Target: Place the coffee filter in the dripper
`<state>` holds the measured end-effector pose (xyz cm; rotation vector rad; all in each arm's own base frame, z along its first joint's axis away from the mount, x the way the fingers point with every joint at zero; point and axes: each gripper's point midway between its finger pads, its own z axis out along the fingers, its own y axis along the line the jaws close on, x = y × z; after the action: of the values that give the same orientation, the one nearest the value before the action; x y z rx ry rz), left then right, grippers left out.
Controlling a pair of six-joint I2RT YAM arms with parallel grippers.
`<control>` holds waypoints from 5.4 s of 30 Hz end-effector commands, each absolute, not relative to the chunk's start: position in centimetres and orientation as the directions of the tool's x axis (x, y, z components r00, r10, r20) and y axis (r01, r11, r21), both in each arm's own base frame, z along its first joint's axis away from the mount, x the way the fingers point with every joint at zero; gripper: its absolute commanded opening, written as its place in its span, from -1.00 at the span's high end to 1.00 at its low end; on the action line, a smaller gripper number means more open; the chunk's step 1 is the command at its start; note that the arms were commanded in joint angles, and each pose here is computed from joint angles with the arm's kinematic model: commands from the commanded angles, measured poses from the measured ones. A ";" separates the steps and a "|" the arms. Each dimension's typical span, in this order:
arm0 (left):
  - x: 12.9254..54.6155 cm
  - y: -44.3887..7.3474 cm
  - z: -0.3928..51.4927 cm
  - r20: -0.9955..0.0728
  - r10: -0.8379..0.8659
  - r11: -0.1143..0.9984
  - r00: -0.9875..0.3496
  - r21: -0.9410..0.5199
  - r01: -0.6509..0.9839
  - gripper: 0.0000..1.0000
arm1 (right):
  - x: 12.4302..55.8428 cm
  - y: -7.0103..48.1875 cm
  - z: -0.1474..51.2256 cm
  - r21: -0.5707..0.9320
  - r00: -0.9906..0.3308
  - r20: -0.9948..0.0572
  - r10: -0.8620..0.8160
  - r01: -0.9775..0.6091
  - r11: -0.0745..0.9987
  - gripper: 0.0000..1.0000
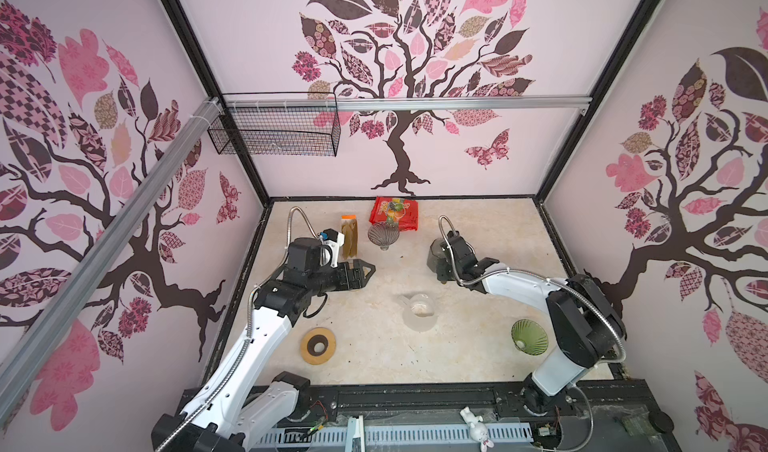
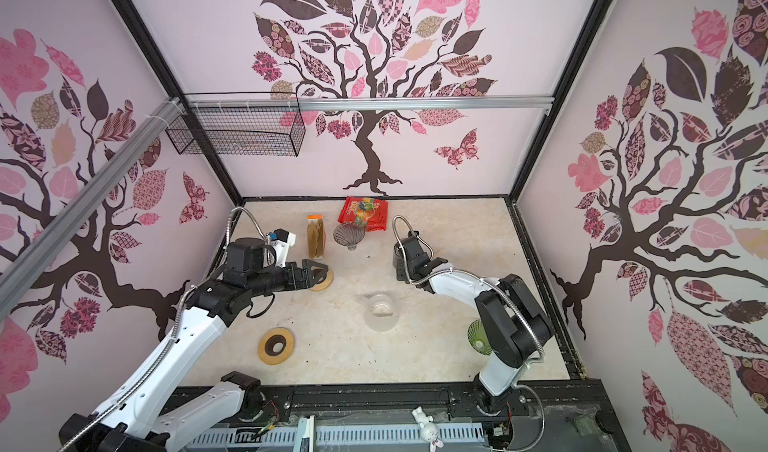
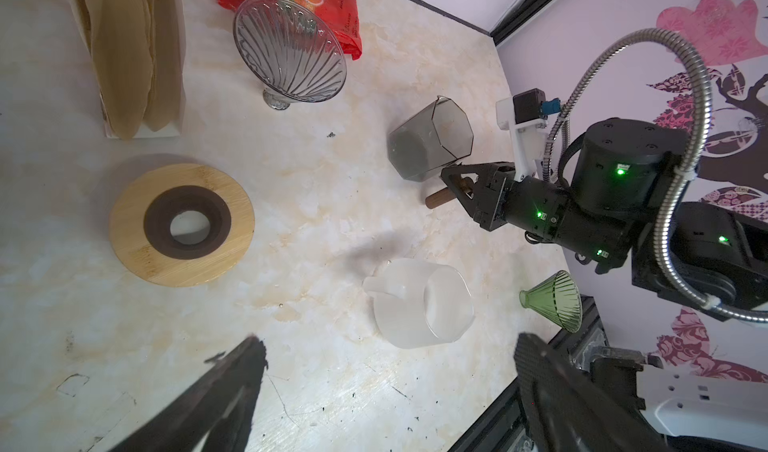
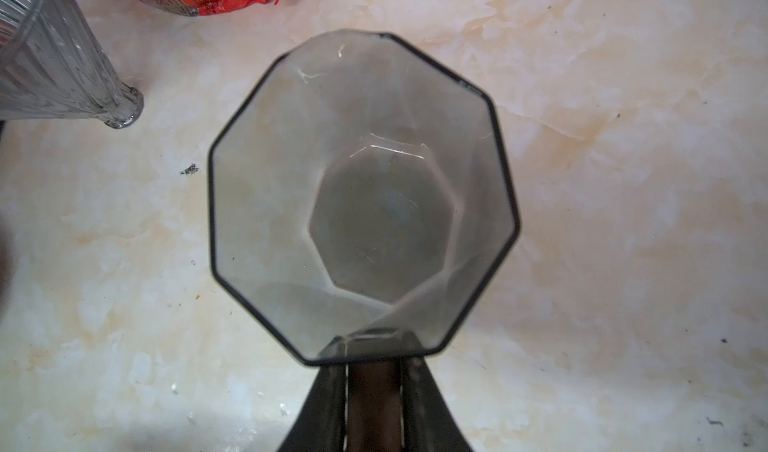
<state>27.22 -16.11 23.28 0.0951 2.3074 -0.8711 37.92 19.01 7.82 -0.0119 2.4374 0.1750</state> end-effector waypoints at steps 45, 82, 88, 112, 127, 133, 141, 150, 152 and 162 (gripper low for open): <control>30.0 -6.4 13.1 -0.261 -0.798 0.488 -0.543 -0.808 -0.330 -0.84 | 30.5 19.1 23.3 0.427 -0.603 -0.774 0.195 -0.270 0.863 -1.00; 34.4 -9.0 2.0 -0.039 -0.828 0.318 -0.560 -0.854 -0.411 0.20 | 28.6 18.8 23.0 0.442 -0.597 -0.781 0.184 -0.320 0.838 -1.00; 34.8 -9.1 2.1 -0.036 -0.827 0.312 -0.561 -0.859 -0.406 0.38 | 28.6 19.0 22.7 0.444 -0.602 -0.777 0.183 -0.319 0.837 -1.00; 35.5 -9.8 3.4 0.007 -0.833 0.229 -0.553 -0.905 -0.357 1.00 | 28.6 18.9 22.4 0.448 -0.607 -0.772 0.188 -0.310 0.839 -1.00; 35.0 -12.1 14.0 -0.164 -0.776 0.278 -0.609 -0.956 -0.097 1.00 | 28.7 17.6 22.6 0.436 -0.574 -0.788 0.222 -0.266 0.860 -1.00; 33.7 -13.7 20.3 -0.315 -0.711 0.360 -0.629 -0.931 0.059 1.00 | 28.7 16.9 23.0 0.423 -0.546 -0.804 0.234 -0.251 0.871 -1.00; 33.5 -19.6 26.3 -0.368 -0.579 0.288 -0.727 -0.927 0.240 1.00 | 28.4 16.3 23.4 0.418 -0.525 -0.816 0.242 -0.247 0.875 -1.00; 35.1 -28.6 27.2 -0.393 -0.428 0.256 -0.814 -0.916 0.308 1.00 | 27.7 15.6 24.0 0.410 -0.507 -0.827 0.242 -0.249 0.878 -1.00; 35.7 -30.2 26.7 -0.384 -0.409 0.249 -0.828 -0.920 0.304 1.00 | 27.5 15.4 24.1 0.411 -0.504 -0.828 0.247 -0.246 0.878 -1.00; 38.8 -36.3 23.5 -0.332 -0.349 0.229 -0.876 -0.937 0.264 1.00 | 26.7 14.8 23.8 0.403 -0.505 -0.829 0.240 -0.244 0.882 -1.00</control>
<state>37.50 -35.08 19.88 -0.1426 2.1464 -1.6415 27.08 15.16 24.47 0.0038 2.0026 0.6108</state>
